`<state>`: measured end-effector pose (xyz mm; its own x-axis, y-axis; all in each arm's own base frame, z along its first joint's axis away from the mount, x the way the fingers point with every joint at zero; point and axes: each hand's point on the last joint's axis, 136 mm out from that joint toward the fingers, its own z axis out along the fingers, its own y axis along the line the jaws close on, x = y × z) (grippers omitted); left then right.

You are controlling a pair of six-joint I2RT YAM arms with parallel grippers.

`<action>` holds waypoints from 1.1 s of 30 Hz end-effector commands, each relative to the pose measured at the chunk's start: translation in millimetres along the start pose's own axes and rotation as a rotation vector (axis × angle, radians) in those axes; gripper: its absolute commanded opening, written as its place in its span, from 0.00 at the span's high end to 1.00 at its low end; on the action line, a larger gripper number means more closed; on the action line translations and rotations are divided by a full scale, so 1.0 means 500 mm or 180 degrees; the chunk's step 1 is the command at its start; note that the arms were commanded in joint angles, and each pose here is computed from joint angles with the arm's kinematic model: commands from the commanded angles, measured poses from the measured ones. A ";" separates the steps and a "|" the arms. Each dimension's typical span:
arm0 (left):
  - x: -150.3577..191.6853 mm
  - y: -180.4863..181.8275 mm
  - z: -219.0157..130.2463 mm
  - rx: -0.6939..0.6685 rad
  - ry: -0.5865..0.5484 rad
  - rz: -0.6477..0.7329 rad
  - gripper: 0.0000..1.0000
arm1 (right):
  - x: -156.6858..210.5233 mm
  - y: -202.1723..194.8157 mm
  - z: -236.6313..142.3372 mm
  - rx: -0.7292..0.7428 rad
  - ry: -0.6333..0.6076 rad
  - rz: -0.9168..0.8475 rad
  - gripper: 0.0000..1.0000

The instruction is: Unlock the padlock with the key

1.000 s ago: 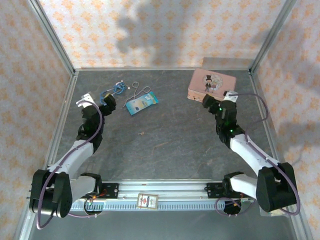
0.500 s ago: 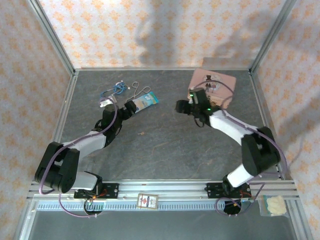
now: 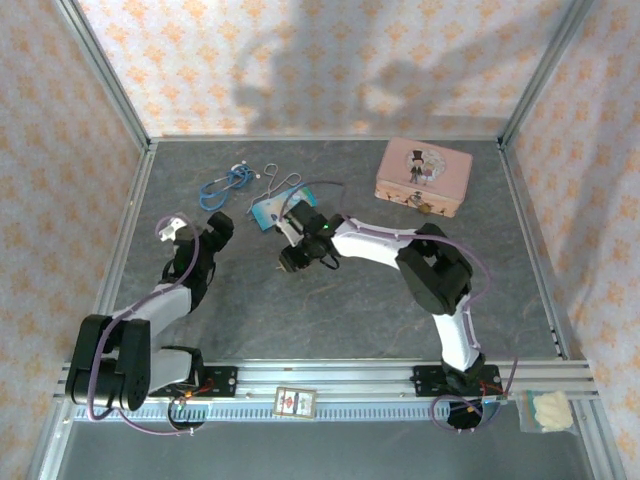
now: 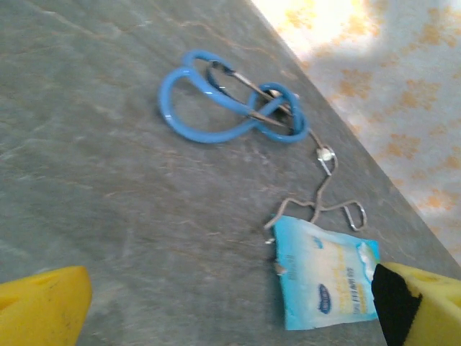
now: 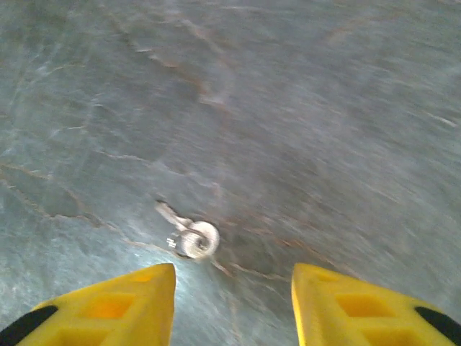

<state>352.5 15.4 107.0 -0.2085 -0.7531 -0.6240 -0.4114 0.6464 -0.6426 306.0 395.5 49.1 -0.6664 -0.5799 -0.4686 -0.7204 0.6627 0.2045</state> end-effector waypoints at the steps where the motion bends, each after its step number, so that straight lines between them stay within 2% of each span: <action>1: -0.018 -0.028 -0.016 0.0221 -0.0062 -0.0103 0.01 | 0.004 0.023 0.014 0.0041 0.0160 -0.0352 0.56; 6: -0.026 -0.032 -0.026 0.0254 -0.0101 -0.0098 0.01 | 0.005 0.033 0.042 0.0114 0.0224 -0.0456 0.60; 14: -0.031 -0.045 -0.034 0.0356 -0.0115 -0.0151 0.01 | 0.050 0.032 0.055 0.0291 0.0367 -0.0533 0.67; 17: -0.034 -0.054 -0.038 0.0422 -0.0113 -0.0185 0.01 | 0.061 0.016 0.063 0.0414 0.0388 -0.0491 0.74; 23: -0.029 -0.076 -0.050 0.0594 -0.0024 -0.0271 0.01 | 0.062 -0.005 0.066 0.0546 0.0281 -0.0315 1.00; 26: -0.017 -0.078 -0.056 0.0616 0.0040 -0.0369 0.01 | 0.045 -0.017 0.045 0.0358 0.0098 0.0030 1.00; 33: 0.036 -0.129 -0.079 0.0966 0.0220 -0.0582 0.01 | -0.013 -0.042 -0.078 -0.0636 -0.0651 0.0988 1.00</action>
<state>340.9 -28.4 142.9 -0.2213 -0.8290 -0.5136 -0.2321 0.5563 -0.7979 311.2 359.7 33.9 -0.7768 -0.4159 -0.4728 -0.5900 0.7431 0.3158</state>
